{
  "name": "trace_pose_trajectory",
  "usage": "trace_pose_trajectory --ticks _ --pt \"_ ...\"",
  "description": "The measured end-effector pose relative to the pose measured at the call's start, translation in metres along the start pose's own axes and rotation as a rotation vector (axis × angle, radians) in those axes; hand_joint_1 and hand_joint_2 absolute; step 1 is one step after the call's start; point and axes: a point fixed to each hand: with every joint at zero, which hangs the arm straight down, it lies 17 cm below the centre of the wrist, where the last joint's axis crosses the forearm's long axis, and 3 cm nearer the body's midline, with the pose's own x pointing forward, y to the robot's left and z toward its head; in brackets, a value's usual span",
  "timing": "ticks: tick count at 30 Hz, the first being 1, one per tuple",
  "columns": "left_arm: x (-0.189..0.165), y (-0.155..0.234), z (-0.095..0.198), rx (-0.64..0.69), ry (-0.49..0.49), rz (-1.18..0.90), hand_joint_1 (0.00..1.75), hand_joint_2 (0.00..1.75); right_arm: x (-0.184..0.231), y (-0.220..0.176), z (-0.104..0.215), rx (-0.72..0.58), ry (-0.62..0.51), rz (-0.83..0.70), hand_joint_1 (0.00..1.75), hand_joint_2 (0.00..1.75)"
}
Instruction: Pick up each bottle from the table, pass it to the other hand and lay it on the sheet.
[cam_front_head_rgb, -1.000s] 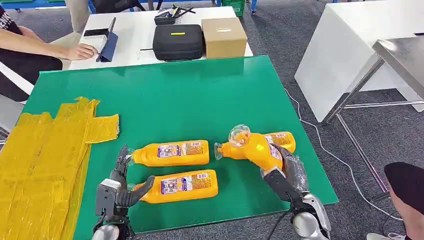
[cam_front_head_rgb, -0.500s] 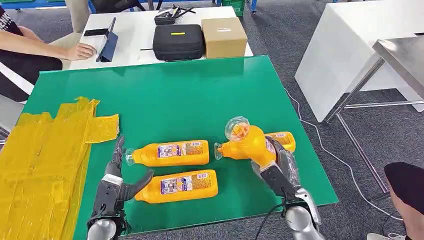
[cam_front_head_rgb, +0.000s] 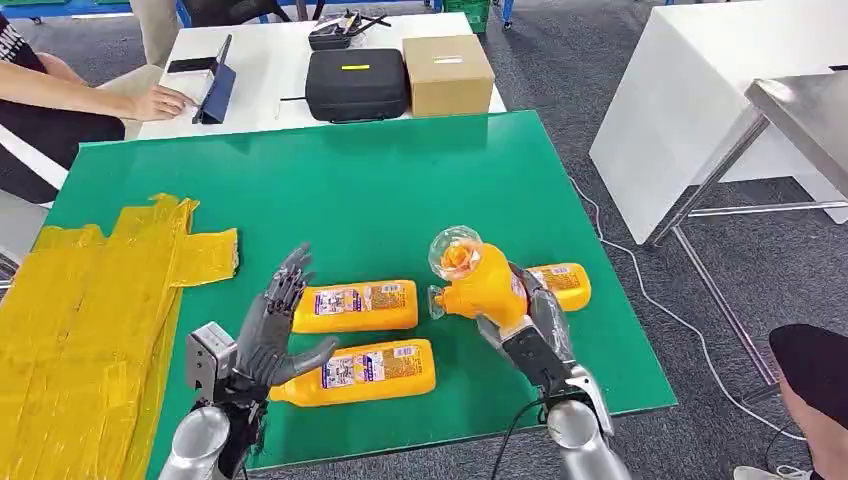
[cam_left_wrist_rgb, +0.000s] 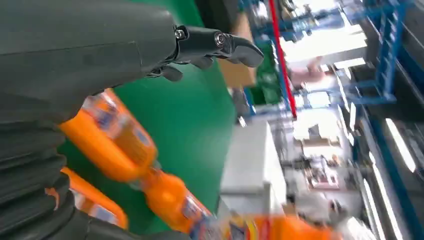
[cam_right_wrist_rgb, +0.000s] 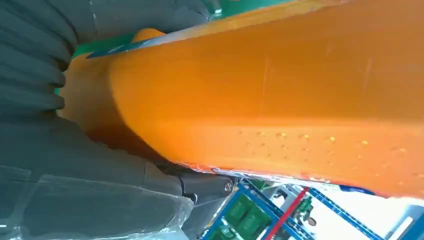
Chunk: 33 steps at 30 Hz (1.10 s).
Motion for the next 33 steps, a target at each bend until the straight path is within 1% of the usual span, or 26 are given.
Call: trace_pose_trajectory --ticks 7,13,20,28,33 --pt "0.019 -0.035 -0.027 -0.117 -0.035 0.03 0.0 1.75 0.022 0.019 -0.019 -0.016 -0.04 -0.024 1.75 1.75" --pt "0.025 -0.055 -0.04 -0.168 -0.046 0.041 0.0 1.75 0.037 0.029 -0.039 -0.035 -0.076 -0.056 1.75 1.75" --pt "0.032 -0.069 -0.053 -0.19 -0.05 0.059 0.0 1.75 0.06 0.054 -0.057 -0.012 -0.118 -0.126 1.75 1.75" --pt "0.032 -0.074 -0.054 -0.192 -0.046 0.085 0.0 1.75 0.073 0.08 -0.06 0.04 -0.136 -0.172 1.75 1.75" --pt "0.035 -0.073 -0.055 -0.183 -0.058 0.097 0.0 1.75 0.091 0.119 -0.051 0.15 -0.152 -0.238 1.75 1.75"
